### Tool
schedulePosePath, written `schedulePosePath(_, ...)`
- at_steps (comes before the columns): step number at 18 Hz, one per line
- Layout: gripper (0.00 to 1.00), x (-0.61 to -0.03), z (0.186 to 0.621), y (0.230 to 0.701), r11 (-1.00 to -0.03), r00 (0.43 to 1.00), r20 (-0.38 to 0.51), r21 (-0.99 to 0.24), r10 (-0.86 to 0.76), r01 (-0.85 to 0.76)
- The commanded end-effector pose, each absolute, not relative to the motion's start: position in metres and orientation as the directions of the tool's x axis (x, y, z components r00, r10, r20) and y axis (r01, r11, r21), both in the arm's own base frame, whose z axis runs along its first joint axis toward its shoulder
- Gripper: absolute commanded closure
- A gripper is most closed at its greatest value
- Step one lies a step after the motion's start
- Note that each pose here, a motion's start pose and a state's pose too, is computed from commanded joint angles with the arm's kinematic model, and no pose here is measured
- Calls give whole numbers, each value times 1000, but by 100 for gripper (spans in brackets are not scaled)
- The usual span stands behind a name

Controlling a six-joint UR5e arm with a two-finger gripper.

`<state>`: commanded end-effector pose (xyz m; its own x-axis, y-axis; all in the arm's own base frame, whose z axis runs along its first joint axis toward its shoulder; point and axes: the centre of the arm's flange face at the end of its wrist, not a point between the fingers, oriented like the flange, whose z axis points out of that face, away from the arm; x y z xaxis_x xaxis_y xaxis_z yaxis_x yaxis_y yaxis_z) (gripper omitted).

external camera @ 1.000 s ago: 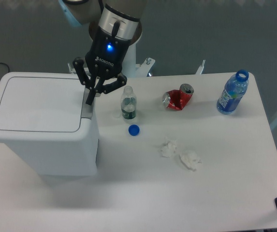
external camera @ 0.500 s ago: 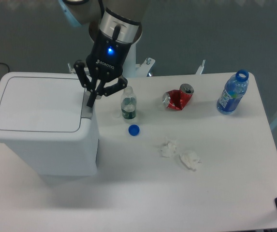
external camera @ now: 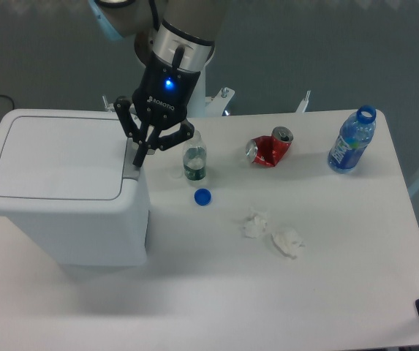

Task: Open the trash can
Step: 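Lower the gripper fingers onto the lid edge and close them, then lift the gripper upward to swing the white lid open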

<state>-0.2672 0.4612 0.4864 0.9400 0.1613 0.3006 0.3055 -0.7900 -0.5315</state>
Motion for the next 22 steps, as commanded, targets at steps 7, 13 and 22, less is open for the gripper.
schedulePosePath(7,100,-267,484,461,-794,941,297,-527,165,305)
schedulePosePath(13,100,-271,489,457,-787,940,294,-533,172,310)
schedulePosePath(22,0,-356,536,406,-680,923,239,-625,300,383)
